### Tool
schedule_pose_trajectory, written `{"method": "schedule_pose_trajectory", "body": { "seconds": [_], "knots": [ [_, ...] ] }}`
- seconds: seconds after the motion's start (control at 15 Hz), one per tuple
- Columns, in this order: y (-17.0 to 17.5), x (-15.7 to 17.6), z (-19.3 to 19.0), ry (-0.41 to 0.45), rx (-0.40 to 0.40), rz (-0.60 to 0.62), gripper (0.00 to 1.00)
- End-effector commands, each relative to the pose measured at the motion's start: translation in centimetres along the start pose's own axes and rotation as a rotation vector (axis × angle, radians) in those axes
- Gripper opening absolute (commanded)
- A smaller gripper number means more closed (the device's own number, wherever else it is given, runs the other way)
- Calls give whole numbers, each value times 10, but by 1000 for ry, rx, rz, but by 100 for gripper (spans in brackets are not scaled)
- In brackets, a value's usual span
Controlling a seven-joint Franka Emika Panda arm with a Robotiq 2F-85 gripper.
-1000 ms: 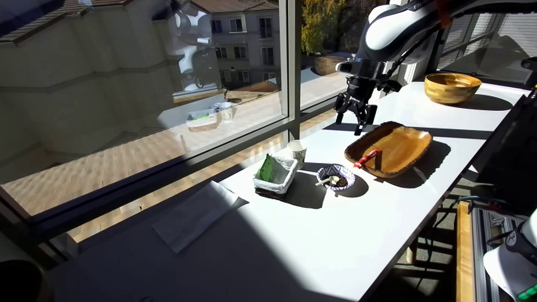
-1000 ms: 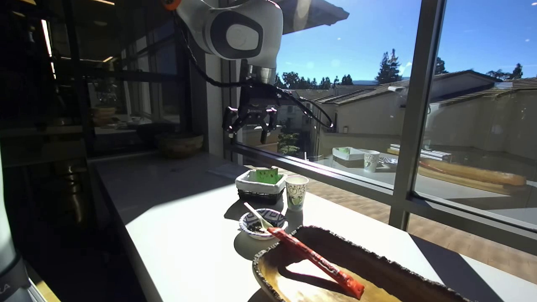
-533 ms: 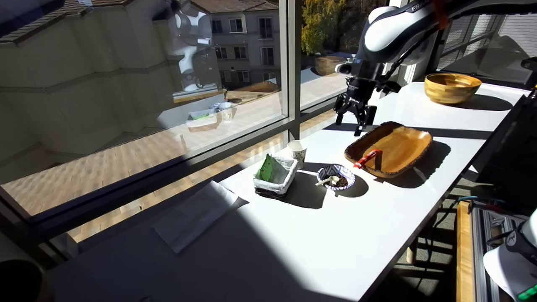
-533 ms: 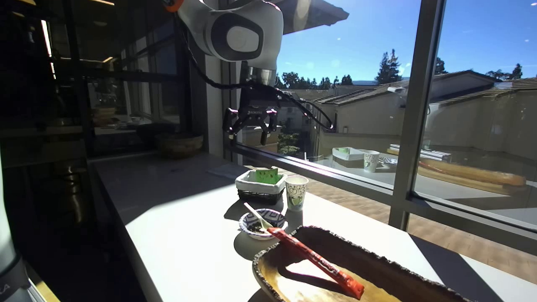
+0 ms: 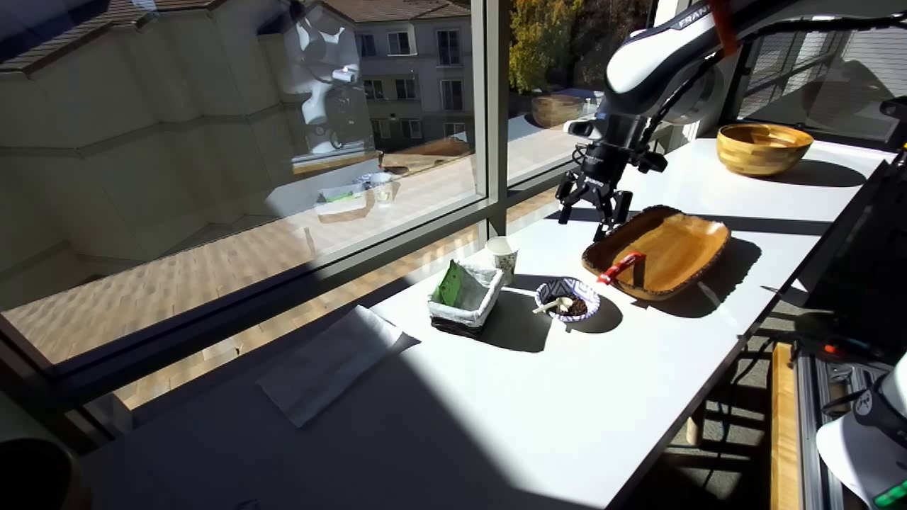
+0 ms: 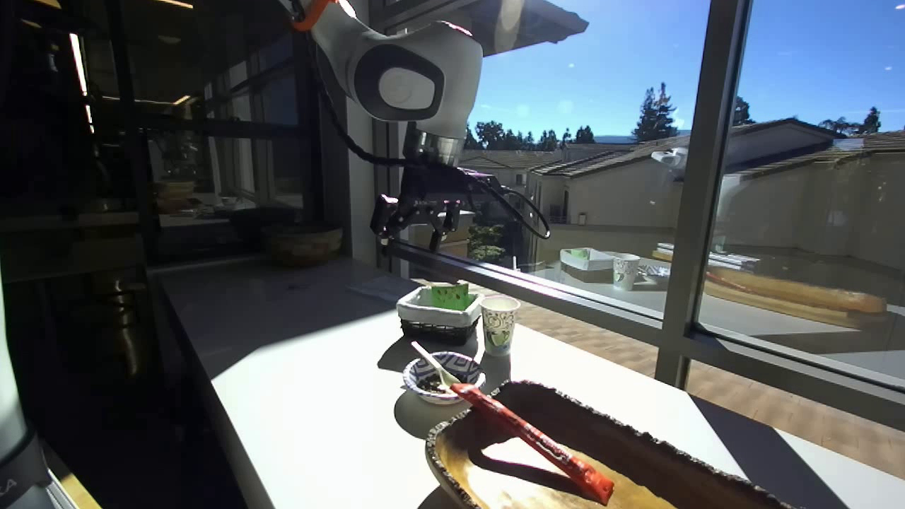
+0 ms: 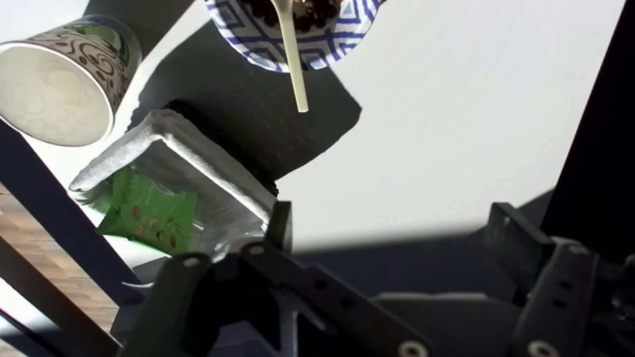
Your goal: Take a scoop of the coffee grounds in the bowl using the spoon, empty them into the cup and place the spoon back
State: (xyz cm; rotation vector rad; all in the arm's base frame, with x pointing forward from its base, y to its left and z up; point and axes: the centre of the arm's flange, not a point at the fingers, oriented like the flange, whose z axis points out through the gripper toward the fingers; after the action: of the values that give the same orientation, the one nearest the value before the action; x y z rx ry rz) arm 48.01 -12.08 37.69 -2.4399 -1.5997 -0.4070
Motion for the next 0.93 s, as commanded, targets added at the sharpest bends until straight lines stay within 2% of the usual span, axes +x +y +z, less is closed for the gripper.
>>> {"method": "schedule_pose_trajectory", "body": {
  "seconds": [0.0,0.47,0.87],
  "knots": [
    [11,-24,34,68,39,-43,100],
    [21,-60,87,117,88,-69,100],
    [27,-80,118,80,58,-64,100]
  ]
}}
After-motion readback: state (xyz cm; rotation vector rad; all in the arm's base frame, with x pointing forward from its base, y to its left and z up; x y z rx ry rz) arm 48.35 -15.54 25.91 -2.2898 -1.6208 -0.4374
